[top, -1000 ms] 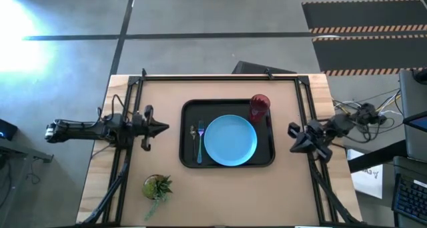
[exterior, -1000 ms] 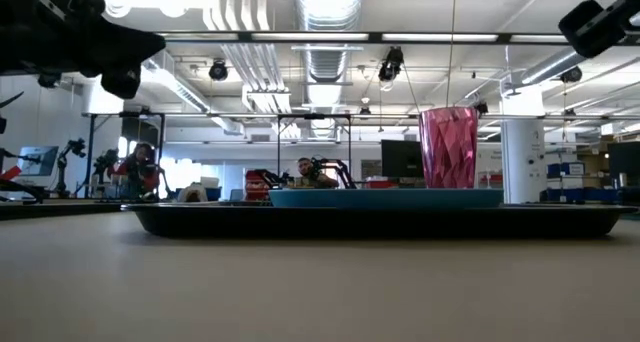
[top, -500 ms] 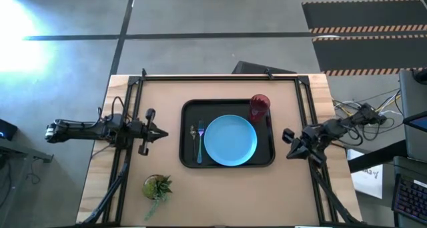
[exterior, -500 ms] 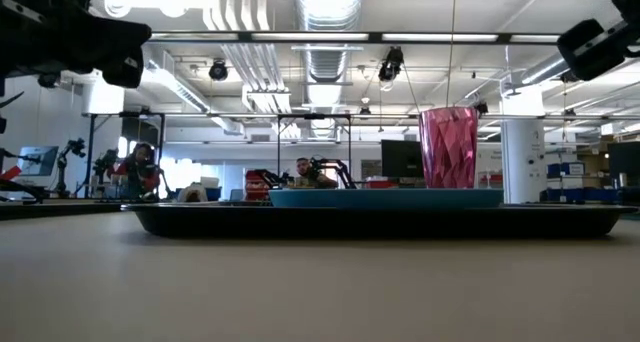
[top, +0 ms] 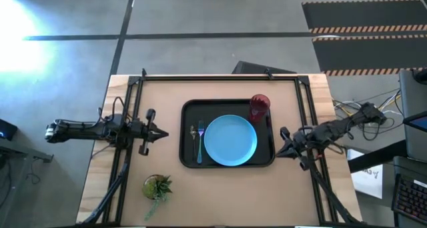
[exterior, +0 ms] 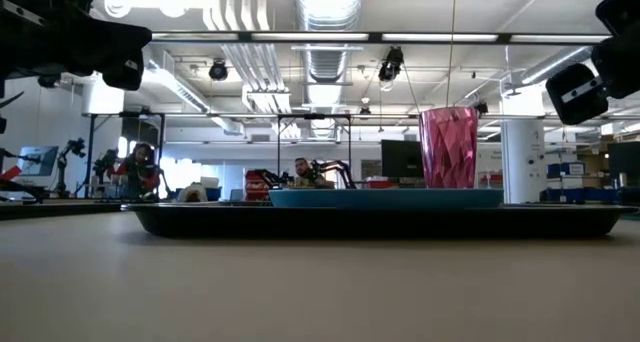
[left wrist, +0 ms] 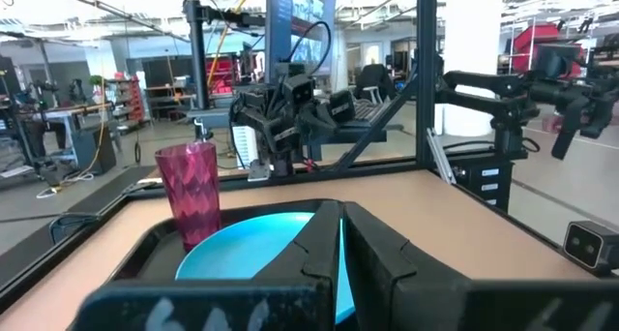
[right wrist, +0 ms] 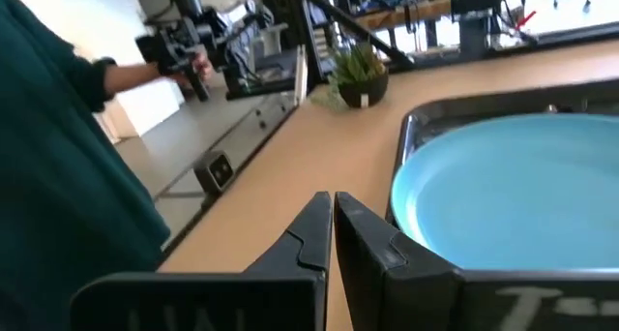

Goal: Pick and place plate/cup/fork/spoon on tray
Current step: Return to Home Position

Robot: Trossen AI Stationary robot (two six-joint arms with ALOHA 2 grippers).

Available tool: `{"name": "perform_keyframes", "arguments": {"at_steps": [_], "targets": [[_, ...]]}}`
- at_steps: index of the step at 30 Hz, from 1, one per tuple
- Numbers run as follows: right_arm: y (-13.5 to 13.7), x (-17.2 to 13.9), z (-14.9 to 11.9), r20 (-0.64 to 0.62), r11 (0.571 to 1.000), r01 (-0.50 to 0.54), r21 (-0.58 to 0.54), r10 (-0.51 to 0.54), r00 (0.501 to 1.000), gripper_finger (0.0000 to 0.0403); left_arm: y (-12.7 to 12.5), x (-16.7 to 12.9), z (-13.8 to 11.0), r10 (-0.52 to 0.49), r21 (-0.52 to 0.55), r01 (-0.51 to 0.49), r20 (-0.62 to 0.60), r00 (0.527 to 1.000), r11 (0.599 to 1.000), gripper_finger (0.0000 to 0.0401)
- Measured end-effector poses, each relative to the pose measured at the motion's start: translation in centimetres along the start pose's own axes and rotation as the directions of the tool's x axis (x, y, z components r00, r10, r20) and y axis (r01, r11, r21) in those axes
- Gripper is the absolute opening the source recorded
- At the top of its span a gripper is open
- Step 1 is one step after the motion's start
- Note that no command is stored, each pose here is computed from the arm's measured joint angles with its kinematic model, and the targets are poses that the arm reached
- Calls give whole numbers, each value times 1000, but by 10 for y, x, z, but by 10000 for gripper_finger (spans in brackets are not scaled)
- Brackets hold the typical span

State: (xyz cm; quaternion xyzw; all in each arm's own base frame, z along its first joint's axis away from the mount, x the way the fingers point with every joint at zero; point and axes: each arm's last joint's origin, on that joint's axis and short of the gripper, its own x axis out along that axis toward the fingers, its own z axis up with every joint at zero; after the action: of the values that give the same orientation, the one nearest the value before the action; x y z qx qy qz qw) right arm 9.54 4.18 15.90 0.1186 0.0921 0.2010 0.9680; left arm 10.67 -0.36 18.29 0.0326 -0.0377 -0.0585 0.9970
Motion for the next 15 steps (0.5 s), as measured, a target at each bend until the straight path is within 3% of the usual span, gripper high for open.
{"name": "perform_keyframes", "arguments": {"at_steps": [7, 11, 15], "targets": [[-2, 5, -6, -72, 1000, 17, 11, -16, 997, 9, 0, 0, 0, 0, -2, 0, 1, 1000, 1000, 0], [-1, 7, -5, -68, 979, -6, -206, -8, 998, 9, 0, 0, 0, 1, -2, -1, 3, 1000, 1000, 0], [-2, 6, -1, -1, 940, 64, -335, -68, 998, 9, 0, 0, 0, 2, -1, -2, 3, 1000, 1000, 0]]}}
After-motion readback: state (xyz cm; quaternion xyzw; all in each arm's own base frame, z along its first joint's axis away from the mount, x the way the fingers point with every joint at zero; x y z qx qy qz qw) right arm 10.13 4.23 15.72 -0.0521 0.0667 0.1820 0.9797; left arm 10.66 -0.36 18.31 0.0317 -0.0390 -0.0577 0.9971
